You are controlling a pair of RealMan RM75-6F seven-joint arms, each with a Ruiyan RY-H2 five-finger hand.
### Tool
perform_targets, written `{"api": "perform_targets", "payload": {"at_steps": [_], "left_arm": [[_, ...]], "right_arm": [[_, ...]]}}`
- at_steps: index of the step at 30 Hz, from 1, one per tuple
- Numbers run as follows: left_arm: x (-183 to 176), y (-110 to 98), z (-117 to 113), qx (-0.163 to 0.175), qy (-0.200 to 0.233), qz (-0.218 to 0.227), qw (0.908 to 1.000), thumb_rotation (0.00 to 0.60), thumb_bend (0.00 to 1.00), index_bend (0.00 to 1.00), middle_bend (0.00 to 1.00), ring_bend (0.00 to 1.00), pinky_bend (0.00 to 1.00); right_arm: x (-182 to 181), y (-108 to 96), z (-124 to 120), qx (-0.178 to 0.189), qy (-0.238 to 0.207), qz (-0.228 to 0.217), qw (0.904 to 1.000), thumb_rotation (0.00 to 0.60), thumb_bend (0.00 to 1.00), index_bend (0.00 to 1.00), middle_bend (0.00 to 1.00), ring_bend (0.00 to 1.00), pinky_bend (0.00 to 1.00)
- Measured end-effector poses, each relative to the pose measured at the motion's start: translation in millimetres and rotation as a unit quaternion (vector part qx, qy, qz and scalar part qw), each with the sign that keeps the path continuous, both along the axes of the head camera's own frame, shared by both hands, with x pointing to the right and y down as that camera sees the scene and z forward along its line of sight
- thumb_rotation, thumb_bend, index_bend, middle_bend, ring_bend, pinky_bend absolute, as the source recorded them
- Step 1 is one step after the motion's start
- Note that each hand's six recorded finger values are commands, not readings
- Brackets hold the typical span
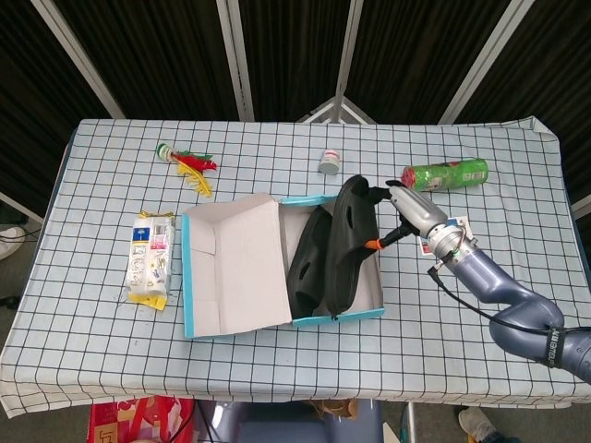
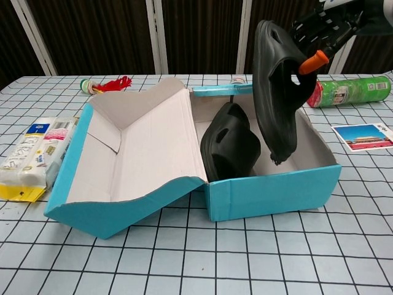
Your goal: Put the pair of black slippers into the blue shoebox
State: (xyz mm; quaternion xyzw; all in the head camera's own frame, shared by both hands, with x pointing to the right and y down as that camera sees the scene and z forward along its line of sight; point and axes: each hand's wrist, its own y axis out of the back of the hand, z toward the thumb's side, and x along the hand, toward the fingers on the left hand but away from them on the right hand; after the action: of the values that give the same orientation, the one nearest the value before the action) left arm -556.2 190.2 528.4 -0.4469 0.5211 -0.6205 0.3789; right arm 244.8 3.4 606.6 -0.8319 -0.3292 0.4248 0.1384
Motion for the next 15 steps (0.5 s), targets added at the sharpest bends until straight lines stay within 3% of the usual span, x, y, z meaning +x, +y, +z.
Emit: {"api": "perform_targets", "payload": {"at_steps": [10,15], "left_arm": [[2,0,2,-0.003,-0.006,0.001,1.0000,0.600,0.25,0.10,0.00,0.02,0.10],[1,0,1,0.000,-0.009,0.000,1.0000,0.600,0.25,0.10,0.00,0.02,0.10]], "right_arm": [[8,-4,14,0.030,-0.034,0.007,0.9990,0.600,0.58,0.62,0.51,0.29,0.00],[10,3,23,0.026,-0.042,0.002,0.9988,0.600,0.58,0.62,0.51,0.29,0.00]]}}
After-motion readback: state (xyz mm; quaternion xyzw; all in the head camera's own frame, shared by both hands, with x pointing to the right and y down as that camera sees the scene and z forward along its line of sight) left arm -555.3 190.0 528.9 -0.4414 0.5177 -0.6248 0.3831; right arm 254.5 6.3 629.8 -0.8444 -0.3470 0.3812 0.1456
